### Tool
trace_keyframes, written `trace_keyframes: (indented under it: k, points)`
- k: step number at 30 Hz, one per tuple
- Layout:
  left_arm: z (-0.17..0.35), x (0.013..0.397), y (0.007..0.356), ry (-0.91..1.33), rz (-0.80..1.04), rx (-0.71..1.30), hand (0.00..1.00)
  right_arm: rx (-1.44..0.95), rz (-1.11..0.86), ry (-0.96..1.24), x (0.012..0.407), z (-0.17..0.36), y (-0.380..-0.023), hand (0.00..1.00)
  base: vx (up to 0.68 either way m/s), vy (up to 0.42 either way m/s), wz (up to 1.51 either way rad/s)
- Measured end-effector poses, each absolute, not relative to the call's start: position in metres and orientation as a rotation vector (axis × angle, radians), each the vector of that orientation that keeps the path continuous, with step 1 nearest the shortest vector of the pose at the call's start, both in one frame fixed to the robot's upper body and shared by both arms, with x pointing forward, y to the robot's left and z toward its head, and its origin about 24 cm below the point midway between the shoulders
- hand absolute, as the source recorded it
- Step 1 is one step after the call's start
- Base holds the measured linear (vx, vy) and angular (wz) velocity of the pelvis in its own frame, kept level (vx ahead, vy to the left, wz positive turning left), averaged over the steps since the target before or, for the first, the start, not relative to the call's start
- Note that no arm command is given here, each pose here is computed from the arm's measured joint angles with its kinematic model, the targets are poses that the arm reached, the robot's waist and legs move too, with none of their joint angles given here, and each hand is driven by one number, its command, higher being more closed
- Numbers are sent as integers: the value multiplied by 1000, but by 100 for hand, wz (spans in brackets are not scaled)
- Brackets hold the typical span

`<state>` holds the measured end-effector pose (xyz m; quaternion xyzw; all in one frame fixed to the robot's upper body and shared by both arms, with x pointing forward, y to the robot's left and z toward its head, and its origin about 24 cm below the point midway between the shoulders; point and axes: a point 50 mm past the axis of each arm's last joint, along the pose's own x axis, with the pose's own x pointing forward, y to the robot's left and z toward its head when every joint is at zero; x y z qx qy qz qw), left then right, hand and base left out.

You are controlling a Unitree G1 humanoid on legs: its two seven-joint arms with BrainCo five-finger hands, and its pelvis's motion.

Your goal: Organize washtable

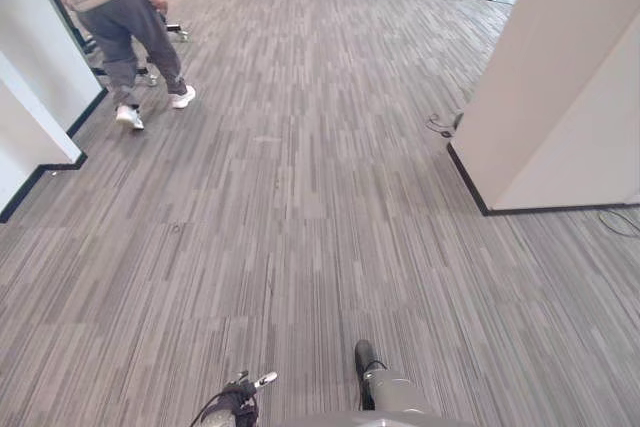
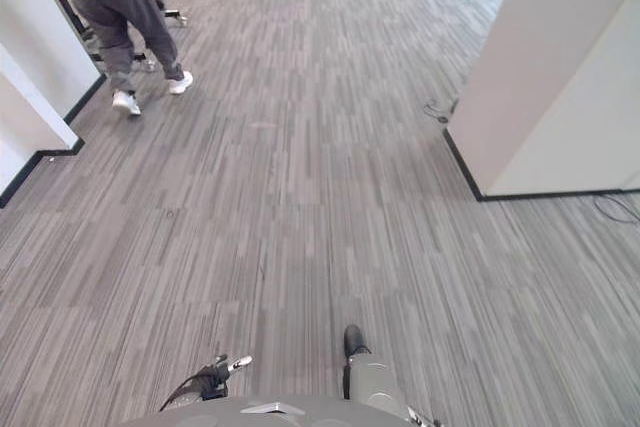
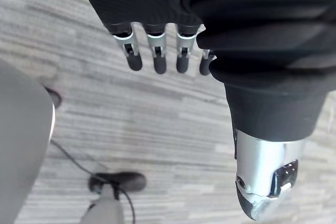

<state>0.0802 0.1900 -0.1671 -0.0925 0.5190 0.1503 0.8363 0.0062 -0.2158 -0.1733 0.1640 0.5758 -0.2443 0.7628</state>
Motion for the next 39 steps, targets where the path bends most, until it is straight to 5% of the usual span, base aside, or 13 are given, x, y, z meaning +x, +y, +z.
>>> trace_keyframes:
  k: [13, 15, 39]
  points:
    - [-163, 91, 188, 1039, 335, -208, 0, 59, -416, 1312, 13, -166, -249, 0, 160, -71, -10]
    - [-162, 98, 199, 1062, 224, -63, 0, 190, -371, 1286, 19, -173, -216, 0, 10, 78, -11]
    - [-156, 114, 212, 1034, 239, -3, 0, 216, -418, 1205, 37, -171, -214, 0, 132, 85, 11]
